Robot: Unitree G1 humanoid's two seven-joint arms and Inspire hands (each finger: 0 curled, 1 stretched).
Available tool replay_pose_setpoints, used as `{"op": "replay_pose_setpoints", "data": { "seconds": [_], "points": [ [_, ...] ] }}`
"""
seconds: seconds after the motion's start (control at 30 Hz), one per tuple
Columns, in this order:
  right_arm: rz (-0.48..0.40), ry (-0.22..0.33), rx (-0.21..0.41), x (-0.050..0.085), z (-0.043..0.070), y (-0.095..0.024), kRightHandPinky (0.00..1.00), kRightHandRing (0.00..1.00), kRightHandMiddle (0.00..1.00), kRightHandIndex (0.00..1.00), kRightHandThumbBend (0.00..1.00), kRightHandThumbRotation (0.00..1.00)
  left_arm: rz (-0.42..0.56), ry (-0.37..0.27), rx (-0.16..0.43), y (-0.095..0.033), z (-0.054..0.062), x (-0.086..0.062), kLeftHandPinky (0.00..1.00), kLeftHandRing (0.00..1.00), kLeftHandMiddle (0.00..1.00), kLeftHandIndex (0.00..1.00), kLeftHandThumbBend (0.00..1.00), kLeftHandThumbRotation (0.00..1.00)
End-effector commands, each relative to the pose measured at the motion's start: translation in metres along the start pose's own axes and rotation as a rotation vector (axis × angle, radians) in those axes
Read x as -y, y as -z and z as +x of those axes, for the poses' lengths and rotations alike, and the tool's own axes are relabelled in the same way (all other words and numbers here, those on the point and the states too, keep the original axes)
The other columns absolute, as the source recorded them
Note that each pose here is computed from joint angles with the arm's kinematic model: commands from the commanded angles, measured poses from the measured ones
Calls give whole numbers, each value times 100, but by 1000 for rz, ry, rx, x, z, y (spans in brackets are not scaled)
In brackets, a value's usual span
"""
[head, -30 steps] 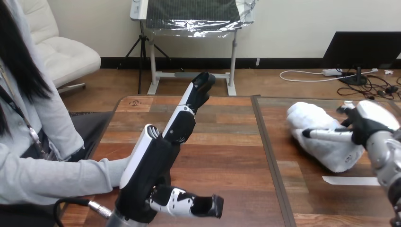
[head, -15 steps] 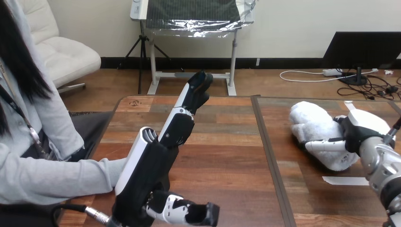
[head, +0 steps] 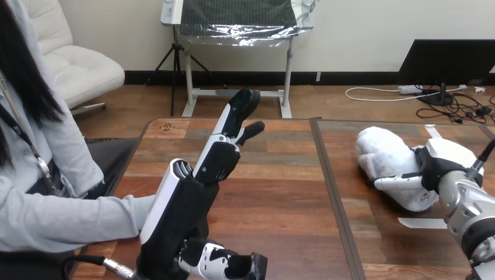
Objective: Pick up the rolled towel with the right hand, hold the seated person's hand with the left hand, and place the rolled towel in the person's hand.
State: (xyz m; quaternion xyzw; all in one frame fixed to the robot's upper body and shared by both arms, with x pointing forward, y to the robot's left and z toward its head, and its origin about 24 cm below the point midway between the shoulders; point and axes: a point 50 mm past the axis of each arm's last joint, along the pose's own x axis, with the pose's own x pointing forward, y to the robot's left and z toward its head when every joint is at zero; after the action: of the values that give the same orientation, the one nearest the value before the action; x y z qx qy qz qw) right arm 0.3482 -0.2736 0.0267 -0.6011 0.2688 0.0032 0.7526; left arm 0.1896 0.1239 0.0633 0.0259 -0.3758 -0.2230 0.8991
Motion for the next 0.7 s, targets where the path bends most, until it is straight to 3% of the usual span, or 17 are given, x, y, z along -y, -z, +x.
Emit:
{"op": "replay_pose_setpoints", "data": {
  "seconds": [0.0, 0.17, 0.33, 0.67],
  "points": [
    [-61, -80, 37, -26, -3, -14, 52, 75, 80, 85, 99, 62, -7, -4, 71, -8, 11, -1, 93, 100, 100, 100, 100, 70],
    [-86, -85, 49, -29, -4, -13, 43, 64, 71, 78, 97, 58, -7, 4, 73, -10, 12, -1, 94, 100, 100, 100, 100, 69],
    [-49, -81, 45, -31, -4, -11, 42, 60, 66, 74, 95, 51, 7, 2, 73, -11, 11, -1, 95, 100, 100, 100, 100, 69],
    [15, -64, 34, -34, -5, -8, 37, 51, 61, 67, 90, 24, -11, -3, 66, -11, 9, 0, 96, 100, 100, 100, 100, 70]
  ]
}}
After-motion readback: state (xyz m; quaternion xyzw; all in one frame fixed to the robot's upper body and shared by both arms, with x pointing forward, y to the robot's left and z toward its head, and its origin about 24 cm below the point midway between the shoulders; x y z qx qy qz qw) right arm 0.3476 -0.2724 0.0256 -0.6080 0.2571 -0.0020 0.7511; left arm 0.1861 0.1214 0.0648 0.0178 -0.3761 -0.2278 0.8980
